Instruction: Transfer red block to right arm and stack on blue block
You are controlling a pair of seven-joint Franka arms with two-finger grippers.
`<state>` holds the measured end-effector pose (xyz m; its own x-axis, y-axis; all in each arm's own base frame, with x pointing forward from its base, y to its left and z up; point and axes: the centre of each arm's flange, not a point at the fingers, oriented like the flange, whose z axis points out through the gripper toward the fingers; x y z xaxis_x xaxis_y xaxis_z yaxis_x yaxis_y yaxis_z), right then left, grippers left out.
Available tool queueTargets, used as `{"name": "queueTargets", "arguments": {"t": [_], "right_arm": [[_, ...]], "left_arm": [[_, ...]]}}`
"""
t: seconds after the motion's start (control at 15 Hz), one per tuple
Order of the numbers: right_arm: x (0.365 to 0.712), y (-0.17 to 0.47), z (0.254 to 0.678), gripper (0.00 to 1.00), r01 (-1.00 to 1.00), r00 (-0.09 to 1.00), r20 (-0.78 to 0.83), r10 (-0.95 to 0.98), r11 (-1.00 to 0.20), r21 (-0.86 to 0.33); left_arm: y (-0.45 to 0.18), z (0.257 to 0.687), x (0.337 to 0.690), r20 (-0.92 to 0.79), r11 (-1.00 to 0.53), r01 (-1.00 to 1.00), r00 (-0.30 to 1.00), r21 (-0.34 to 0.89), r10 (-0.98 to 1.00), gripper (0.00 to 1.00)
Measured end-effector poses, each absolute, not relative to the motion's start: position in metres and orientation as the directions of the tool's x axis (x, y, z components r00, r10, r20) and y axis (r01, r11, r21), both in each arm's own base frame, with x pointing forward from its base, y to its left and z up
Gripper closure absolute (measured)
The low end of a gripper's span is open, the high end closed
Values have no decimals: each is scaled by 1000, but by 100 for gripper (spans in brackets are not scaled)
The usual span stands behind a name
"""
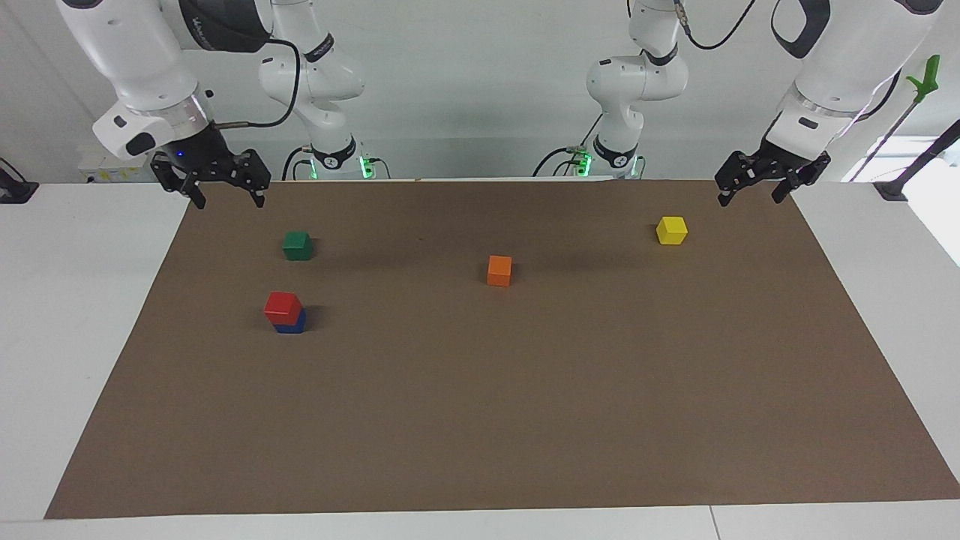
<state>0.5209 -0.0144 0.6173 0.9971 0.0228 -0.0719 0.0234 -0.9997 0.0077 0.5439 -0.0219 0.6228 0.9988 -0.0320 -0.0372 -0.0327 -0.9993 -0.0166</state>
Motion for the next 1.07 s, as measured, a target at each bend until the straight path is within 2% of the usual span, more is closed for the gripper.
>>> {"name": "queueTargets", "arguments": {"t": [0.27,0.6,1.07], "right_arm": [[508,-21,613,0,39,990,-137,39,-999,-1],[522,-24,612,0,45,998,-41,45,-999,7],[523,-25,620,0,43,999,-20,43,-999,9]], "left_arm": [[-22,623,544,-37,-999,-33,999,-17,-32,0],[-22,623,544,-37,-999,-33,999,-17,-32,0],[-22,623,544,-37,-999,-33,999,-17,-32,0]]}}
